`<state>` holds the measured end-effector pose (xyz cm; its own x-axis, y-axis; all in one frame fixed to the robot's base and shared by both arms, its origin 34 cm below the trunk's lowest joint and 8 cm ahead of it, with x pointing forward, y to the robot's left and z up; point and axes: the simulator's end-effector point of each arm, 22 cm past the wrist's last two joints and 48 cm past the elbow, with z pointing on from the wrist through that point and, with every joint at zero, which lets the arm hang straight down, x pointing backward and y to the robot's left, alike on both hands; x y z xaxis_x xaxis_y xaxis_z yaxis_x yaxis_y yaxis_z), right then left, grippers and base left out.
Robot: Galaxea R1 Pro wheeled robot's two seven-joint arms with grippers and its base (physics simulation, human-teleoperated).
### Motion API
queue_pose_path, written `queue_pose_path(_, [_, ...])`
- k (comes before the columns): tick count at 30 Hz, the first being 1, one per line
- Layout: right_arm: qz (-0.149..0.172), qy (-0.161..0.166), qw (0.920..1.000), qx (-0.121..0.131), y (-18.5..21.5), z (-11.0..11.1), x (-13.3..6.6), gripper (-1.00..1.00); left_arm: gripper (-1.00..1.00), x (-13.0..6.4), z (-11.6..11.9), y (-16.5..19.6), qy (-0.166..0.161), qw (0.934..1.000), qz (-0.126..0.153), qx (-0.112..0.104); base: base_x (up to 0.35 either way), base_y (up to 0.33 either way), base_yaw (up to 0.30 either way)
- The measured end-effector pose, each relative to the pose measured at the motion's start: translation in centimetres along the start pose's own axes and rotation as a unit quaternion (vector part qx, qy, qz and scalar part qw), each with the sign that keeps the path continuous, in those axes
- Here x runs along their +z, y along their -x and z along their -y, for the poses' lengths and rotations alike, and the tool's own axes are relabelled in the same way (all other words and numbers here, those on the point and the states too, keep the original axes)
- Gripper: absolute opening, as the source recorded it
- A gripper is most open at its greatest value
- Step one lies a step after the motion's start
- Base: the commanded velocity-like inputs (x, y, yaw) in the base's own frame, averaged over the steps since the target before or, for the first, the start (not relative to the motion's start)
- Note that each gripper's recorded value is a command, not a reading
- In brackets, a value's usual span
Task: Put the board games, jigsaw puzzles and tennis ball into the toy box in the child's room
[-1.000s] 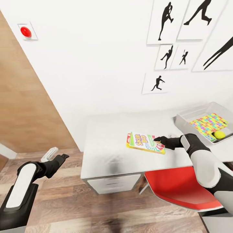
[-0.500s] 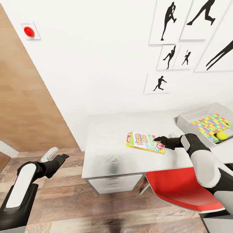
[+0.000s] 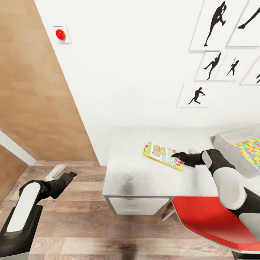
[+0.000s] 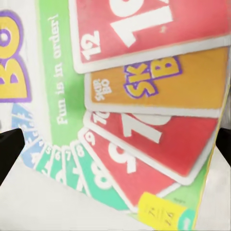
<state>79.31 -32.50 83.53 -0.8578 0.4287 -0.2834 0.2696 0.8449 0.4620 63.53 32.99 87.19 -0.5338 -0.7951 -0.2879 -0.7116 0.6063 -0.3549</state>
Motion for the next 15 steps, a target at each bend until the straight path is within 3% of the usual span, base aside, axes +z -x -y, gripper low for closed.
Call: queue_pose_path(15, [0.001,-0.001,1.0000,0.001,0.07,0.15,-0.07,1.00,1.00,0.01,0.04,-0.08,0.000,1.0000,-0.001,0.000,0.000,0.000,0.279])
